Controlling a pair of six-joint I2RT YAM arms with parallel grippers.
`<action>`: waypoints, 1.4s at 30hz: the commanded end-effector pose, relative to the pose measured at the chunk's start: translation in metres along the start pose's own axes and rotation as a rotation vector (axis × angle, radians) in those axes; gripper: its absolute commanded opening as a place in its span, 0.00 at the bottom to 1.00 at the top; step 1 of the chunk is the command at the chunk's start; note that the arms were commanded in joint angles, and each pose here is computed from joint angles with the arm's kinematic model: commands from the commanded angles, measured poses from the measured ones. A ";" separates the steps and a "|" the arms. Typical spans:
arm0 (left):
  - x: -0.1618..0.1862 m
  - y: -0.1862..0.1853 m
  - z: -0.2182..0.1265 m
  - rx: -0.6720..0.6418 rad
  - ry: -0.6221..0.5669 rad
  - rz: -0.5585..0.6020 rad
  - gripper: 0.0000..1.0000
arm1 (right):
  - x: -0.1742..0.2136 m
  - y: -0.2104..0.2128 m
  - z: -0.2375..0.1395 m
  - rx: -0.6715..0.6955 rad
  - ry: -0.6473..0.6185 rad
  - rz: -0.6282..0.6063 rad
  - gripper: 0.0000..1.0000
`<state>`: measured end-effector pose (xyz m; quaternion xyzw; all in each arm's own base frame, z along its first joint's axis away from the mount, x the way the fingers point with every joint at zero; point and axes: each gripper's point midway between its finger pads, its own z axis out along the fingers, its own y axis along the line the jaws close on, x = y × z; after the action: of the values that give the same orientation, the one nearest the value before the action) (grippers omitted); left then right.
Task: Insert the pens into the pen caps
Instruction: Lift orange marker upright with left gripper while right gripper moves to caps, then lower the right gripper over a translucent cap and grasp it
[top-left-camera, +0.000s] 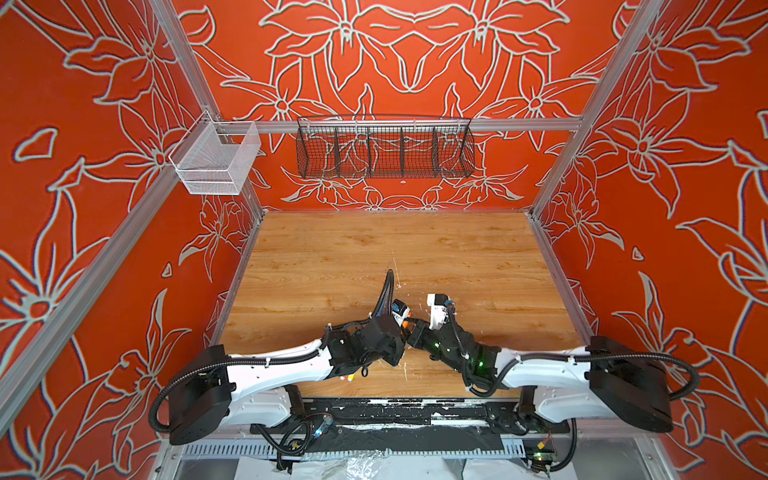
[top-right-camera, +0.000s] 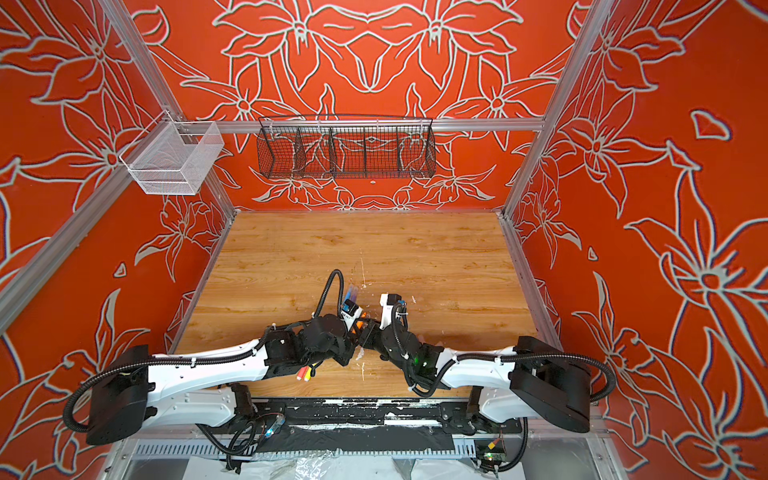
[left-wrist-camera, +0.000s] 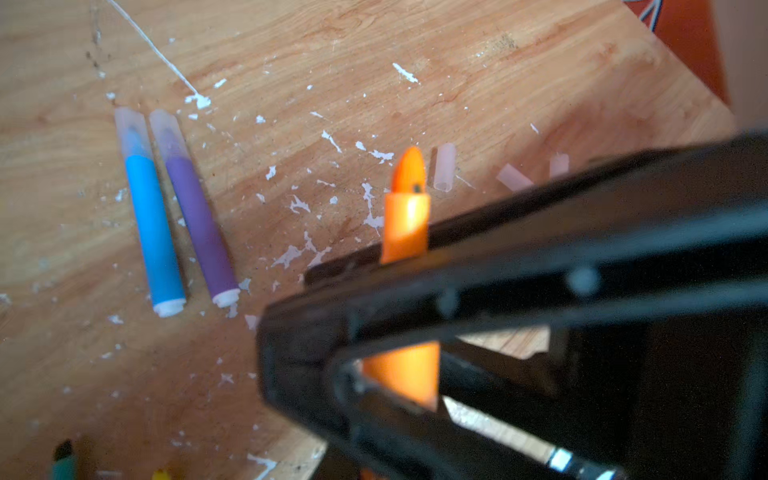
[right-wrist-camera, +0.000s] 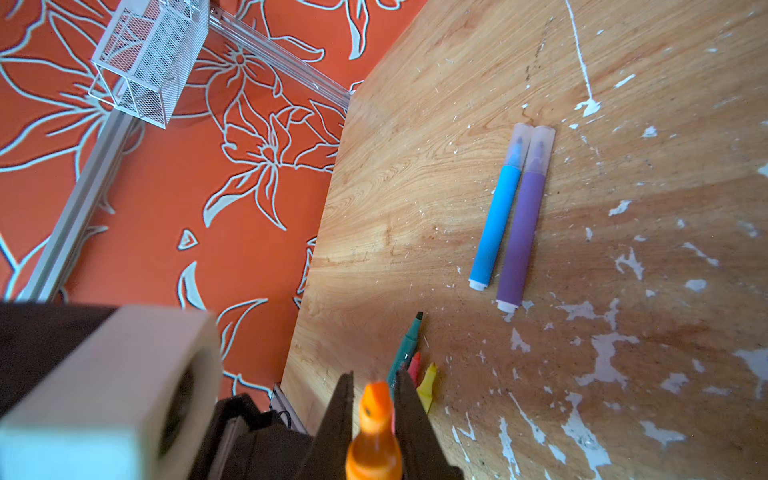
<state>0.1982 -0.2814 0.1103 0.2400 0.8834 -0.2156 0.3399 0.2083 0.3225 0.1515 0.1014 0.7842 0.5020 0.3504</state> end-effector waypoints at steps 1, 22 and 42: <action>-0.012 -0.002 -0.001 0.007 -0.054 -0.025 0.00 | -0.004 -0.001 -0.004 -0.017 -0.038 0.035 0.08; 0.008 0.009 -0.022 0.156 0.023 -0.018 0.00 | -0.028 -0.110 -0.105 0.731 0.091 -0.373 0.61; 0.012 0.012 -0.028 0.147 0.025 -0.038 0.00 | 0.008 -0.147 -0.070 0.862 0.275 -0.453 0.64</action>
<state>0.1857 -0.2559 0.1151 0.2512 0.8755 -0.2790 0.3044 0.1795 0.1970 0.0406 -0.0035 0.9621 0.0353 0.2702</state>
